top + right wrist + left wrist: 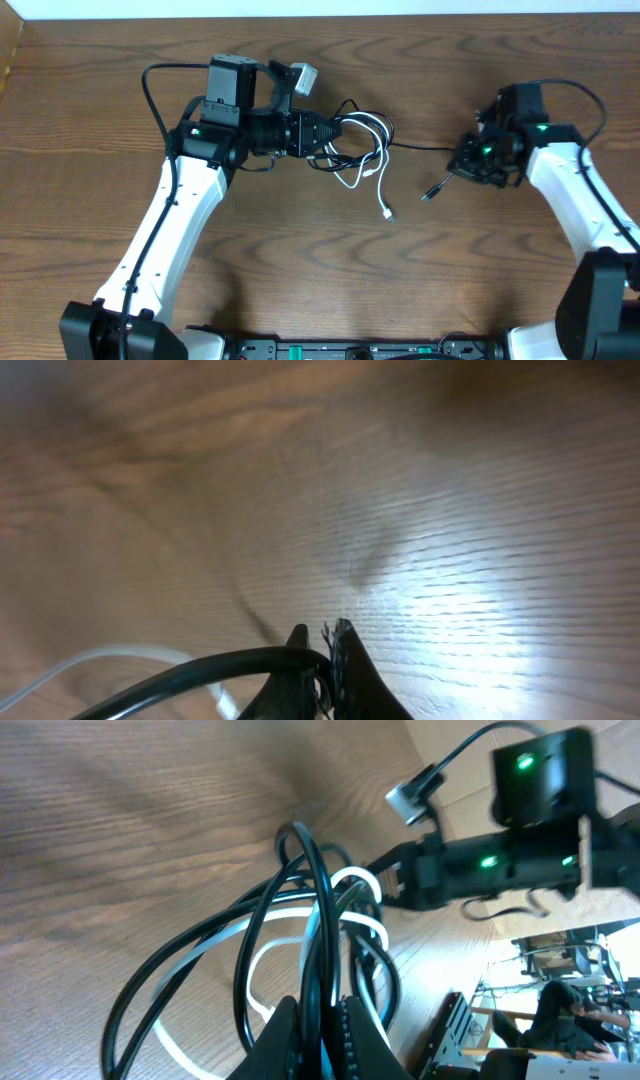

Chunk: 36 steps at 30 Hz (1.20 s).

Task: Untangle cables

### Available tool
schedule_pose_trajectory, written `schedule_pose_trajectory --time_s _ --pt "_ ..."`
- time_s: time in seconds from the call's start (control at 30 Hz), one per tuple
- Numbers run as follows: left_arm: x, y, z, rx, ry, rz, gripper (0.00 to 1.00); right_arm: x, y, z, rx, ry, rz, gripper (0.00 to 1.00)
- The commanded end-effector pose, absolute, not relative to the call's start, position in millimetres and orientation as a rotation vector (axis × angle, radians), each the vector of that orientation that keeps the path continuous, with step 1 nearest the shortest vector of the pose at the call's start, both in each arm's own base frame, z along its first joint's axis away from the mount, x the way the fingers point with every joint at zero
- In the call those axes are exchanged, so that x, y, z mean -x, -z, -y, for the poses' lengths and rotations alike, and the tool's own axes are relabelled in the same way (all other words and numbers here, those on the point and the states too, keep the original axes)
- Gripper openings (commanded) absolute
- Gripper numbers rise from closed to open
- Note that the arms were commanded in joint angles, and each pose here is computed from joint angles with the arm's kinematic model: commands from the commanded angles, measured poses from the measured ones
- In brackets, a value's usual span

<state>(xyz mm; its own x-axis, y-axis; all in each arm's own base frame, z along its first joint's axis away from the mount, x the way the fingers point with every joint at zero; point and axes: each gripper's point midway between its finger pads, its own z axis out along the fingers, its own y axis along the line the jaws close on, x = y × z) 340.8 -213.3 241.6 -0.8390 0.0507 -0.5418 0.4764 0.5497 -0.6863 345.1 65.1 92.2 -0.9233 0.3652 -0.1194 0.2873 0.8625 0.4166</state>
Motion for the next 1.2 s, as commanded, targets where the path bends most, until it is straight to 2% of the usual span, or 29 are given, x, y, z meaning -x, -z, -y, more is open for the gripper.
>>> schedule_pose_trajectory --time_s 0.0,0.27,0.37,0.43,0.53,0.6,0.73,0.87,1.03,1.17 --pt "-345.2 -247.9 201.8 -0.451 1.197 -2.283 0.08 -352.6 -109.1 -18.6 -0.554 -0.408 -2.796 0.01" --pt "-334.4 -234.1 204.5 -0.526 1.134 -2.33 0.07 -348.1 -115.8 25.0 -0.731 -0.406 -2.761 0.02" --pt "-332.5 -233.5 206.9 -0.537 1.136 -2.333 0.07 -350.9 -121.1 17.7 -0.617 -0.519 -2.752 0.05" --pt "-331.7 -233.7 208.8 -0.549 1.136 -2.329 0.07 -351.5 -123.7 10.7 -0.538 -0.57 -2.752 0.19" --pt "-329.1 -233.8 213.5 -0.565 1.142 -2.327 0.07 -353.1 -137.7 -17.7 -0.298 -0.787 -2.703 0.53" --pt "-326.6 -233.9 217.2 -0.577 1.149 -2.328 0.07 -353.4 -153.2 -38.4 -0.163 -0.962 -2.626 0.6" --pt "-324.0 -234.7 222.9 -0.548 1.176 -2.346 0.07 -354.2 -183.3 -73.9 0.028 -1.214 -2.465 0.61" --pt "-328.2 -238.9 224.7 -0.448 1.216 -2.365 0.08 -357.4 -197.0 -109.5 0.184 -1.291 -2.389 0.6" --pt "-335.5 -246.7 227.2 -0.266 1.294 -2.392 0.08 -365.7 -201.5 -159.4 0.318 -1.257 -2.364 0.6" --pt "-339.8 -251.1 228.4 -0.11 1.356 -2.418 0.07 -379.1 -193.0 -195.2 0.262 -1.115 -2.411 0.58"
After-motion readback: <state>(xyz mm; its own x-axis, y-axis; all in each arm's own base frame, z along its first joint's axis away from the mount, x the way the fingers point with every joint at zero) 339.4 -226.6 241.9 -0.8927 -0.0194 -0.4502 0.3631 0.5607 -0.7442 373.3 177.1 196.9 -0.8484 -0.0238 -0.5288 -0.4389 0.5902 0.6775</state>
